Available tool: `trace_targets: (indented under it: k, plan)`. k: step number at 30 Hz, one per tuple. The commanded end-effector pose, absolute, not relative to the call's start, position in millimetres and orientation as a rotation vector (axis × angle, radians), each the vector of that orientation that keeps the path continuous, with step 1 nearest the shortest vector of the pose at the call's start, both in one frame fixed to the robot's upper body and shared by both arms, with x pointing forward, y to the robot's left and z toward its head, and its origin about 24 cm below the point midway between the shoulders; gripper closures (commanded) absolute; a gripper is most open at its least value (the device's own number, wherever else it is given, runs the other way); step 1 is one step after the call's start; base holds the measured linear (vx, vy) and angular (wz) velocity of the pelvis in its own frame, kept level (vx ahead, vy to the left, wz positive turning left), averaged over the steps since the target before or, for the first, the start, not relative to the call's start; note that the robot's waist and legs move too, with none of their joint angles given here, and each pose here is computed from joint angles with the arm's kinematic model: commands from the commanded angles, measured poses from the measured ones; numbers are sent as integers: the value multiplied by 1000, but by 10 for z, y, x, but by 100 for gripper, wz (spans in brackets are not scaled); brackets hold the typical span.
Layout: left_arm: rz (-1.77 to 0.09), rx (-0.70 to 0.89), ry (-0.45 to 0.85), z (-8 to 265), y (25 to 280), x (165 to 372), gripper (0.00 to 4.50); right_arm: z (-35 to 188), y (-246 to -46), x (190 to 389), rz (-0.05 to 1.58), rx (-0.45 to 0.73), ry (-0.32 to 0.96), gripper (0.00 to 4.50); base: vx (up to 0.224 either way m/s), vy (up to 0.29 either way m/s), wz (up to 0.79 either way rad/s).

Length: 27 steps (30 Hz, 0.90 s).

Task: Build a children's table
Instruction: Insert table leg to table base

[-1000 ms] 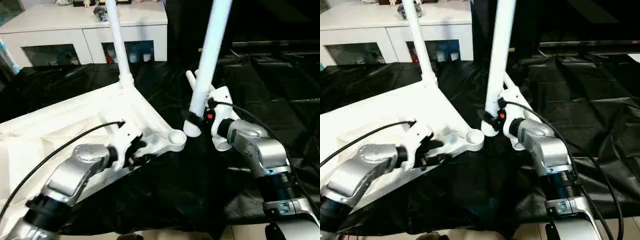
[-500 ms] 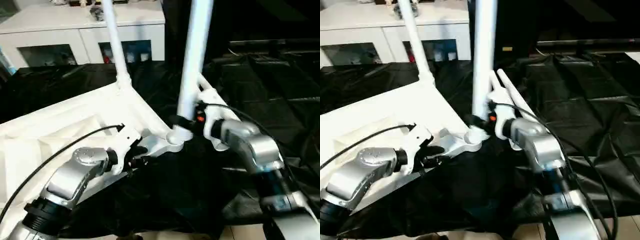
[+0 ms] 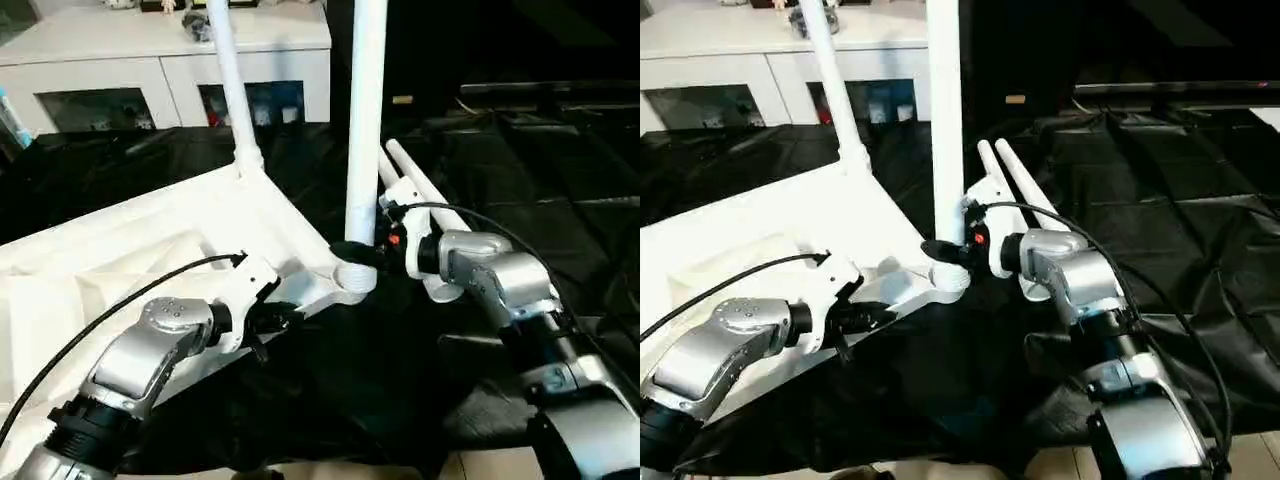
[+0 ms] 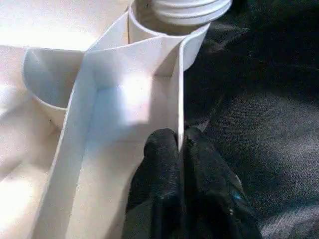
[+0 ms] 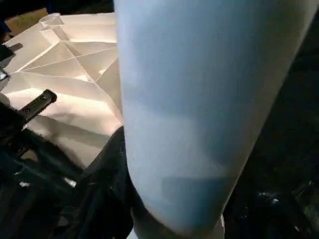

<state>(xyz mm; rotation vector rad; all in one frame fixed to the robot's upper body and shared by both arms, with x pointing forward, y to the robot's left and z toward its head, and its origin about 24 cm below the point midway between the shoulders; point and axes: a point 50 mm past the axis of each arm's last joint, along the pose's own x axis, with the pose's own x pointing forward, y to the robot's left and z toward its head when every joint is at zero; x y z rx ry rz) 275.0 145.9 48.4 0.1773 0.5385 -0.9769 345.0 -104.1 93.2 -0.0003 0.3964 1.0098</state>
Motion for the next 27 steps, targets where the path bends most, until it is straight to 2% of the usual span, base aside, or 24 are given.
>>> trace_targets:
  k: [1,6,11,16,19,27]
  plan:
    - [-979,179,535,493,1506,2752,444,919,-1046,3488,986,-17,393,261,0,0,0]
    - [-988,214,570,455,1538,2731,450,880,-980,3498,997,48,401,261,0,0,0]
    - [-1013,219,580,468,1516,2731,450,813,-971,3494,1016,32,424,261,0,0,0]
    - [-1005,220,568,477,1503,2750,450,769,-1023,3507,987,60,427,261,0,0,0]
    - [-998,210,557,493,1490,2771,450,672,-1110,3471,956,152,435,261,0,0,0]
    - [-958,208,530,552,1464,2873,450,499,-1271,3399,882,229,408,261,0,0,0]
